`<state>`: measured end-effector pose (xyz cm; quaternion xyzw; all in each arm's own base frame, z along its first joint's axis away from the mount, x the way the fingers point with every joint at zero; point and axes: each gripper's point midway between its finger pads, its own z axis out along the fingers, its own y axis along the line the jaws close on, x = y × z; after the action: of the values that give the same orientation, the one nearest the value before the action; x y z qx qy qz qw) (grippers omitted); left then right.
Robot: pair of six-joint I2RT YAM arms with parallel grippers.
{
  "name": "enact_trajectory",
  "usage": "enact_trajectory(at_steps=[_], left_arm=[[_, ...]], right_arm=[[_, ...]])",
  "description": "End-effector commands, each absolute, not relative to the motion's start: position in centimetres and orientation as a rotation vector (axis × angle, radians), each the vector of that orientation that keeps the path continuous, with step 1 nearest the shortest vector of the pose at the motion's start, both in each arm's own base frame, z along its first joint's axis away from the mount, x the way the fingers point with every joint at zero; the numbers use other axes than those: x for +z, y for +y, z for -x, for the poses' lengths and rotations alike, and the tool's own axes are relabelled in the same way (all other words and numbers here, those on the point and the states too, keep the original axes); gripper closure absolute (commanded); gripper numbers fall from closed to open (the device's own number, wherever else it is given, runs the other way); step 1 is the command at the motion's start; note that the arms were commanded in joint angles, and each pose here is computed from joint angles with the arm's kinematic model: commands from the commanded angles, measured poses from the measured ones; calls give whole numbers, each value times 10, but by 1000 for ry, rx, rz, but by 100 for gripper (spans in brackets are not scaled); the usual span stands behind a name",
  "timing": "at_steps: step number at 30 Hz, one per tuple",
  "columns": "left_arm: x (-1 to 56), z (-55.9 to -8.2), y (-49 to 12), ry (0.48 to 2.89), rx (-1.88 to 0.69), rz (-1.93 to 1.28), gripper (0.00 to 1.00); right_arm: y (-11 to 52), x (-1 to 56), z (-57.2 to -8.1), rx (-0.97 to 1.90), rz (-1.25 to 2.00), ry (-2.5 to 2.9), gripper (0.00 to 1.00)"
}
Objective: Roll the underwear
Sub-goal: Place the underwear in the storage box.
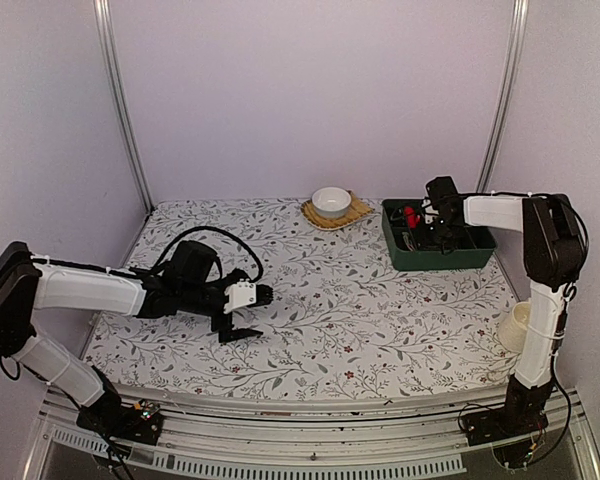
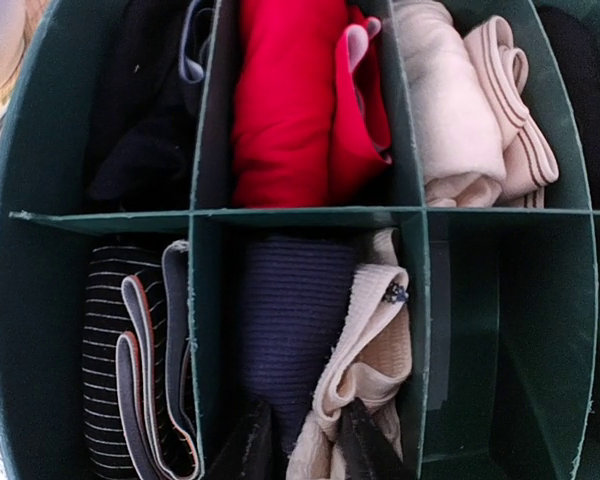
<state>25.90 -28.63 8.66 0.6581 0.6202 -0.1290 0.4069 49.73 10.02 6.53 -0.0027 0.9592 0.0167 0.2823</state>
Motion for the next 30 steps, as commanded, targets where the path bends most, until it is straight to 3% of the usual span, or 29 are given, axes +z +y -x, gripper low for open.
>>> enact_trajectory(at_steps=[1,21,30], left_arm=[[88,-264,-287,1568,-332,-1644,1],[86,-264,-287,1569,-332,-1650,1],[84,-264,-287,1573,-329,-1656,2]], right_arm=[[101,65,-496,44,20,2582,69],[108,123,-505,31,49,2499,62],[107,115,-497,16,78,2531,90]])
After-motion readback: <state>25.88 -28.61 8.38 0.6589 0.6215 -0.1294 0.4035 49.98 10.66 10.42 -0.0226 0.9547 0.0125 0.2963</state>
